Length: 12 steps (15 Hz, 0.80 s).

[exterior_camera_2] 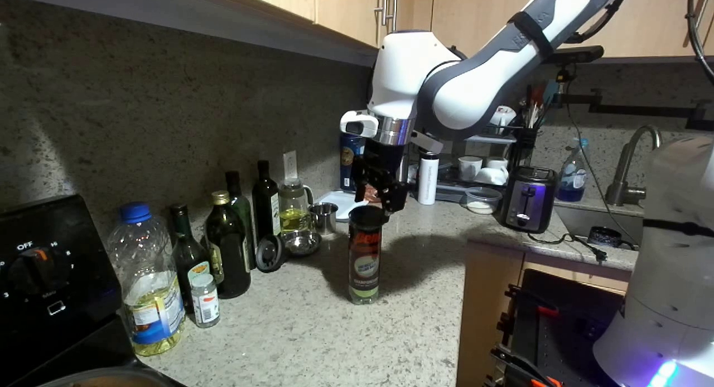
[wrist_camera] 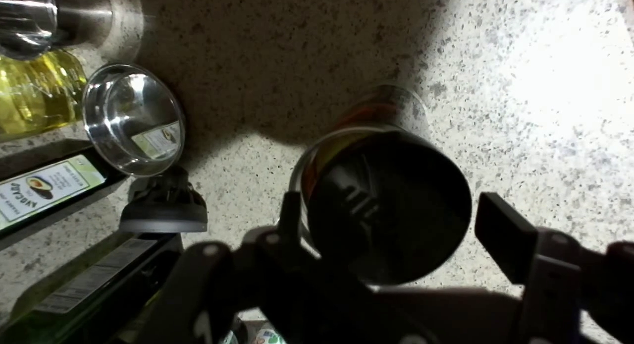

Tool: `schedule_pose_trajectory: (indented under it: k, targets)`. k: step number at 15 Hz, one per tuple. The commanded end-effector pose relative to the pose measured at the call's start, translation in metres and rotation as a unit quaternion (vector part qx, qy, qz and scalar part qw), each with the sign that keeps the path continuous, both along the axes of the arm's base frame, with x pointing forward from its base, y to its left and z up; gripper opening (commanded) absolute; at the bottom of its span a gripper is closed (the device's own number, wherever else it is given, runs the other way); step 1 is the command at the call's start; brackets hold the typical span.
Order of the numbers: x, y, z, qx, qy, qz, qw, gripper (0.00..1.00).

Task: Put the two tennis balls inside the container then place the black lid on top of the container

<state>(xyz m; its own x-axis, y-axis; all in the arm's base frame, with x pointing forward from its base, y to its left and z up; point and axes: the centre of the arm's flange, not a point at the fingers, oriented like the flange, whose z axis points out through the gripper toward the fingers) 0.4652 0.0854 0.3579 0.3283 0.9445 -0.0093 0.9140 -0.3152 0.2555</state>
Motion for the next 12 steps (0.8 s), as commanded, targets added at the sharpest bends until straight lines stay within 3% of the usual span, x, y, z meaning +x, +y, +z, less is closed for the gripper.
schedule_pose_trajectory:
  k: [1, 12]
  targets:
    - [0.002, -0.003, 0.004, 0.004, -0.002, 0.001, 1.0, 0.94]
    - [-0.007, 0.009, 0.016, -0.007, -0.016, 0.009, 0.9998, 1.0]
